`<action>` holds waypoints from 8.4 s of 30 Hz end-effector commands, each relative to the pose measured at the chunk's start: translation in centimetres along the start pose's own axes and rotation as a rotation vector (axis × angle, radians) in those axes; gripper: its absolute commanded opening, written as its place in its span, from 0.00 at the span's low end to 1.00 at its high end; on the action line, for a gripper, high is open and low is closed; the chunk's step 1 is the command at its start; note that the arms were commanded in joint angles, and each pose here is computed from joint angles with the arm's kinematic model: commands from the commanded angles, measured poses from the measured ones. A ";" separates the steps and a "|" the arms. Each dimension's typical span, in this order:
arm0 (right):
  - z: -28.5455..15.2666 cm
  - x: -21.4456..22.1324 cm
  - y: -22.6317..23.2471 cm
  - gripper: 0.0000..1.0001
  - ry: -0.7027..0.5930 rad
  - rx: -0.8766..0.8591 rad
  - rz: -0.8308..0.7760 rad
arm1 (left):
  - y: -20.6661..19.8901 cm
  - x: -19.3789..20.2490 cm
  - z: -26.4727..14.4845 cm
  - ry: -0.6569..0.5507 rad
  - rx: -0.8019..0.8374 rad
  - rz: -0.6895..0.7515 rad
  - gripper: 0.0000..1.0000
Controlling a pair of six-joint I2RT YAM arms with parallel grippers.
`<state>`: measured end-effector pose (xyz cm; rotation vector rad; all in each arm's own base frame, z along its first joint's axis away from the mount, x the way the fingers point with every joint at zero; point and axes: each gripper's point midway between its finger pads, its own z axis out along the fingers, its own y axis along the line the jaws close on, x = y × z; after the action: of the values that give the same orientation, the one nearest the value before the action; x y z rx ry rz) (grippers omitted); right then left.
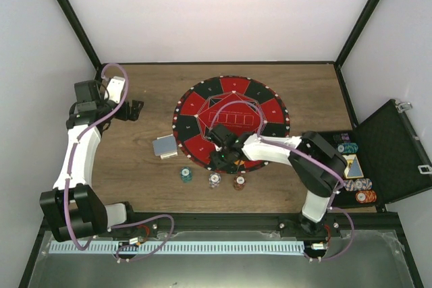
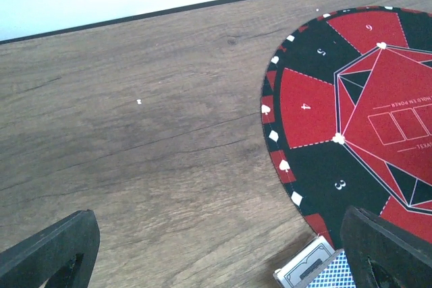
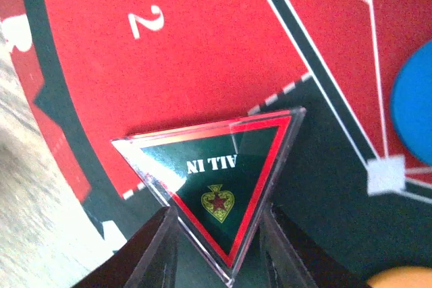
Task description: Distribute texas hold em gaming equipment
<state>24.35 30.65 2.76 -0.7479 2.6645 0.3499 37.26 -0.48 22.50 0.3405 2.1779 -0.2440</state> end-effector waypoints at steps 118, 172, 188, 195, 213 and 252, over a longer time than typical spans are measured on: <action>3.1 -12.0 -15.1 0.35 -0.147 0.273 0.133 | -2.2 -0.3 -2.3 0.104 0.127 -0.006 1.00; -2.7 1.6 -5.1 0.41 0.018 0.211 0.076 | -3.5 -0.4 -4.4 0.101 0.146 0.023 1.00; -1.4 4.2 -8.3 0.32 0.103 0.326 0.097 | -3.3 -1.2 -4.9 0.091 0.128 0.048 1.00; -2.6 4.1 -11.6 0.26 0.088 0.392 0.198 | -3.1 -1.3 -4.9 0.093 0.122 0.065 1.00; -7.4 -0.6 -16.3 0.26 -0.035 0.429 0.316 | -3.3 -1.1 -4.9 0.097 0.128 0.068 1.00; -0.5 -3.2 14.3 0.66 0.049 -0.081 -0.253 | -0.5 0.0 -4.4 0.148 -0.004 0.024 1.00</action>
<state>18.88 42.50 5.54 -1.1018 2.5994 0.3526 33.71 0.03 24.82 0.3956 2.3277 -0.2259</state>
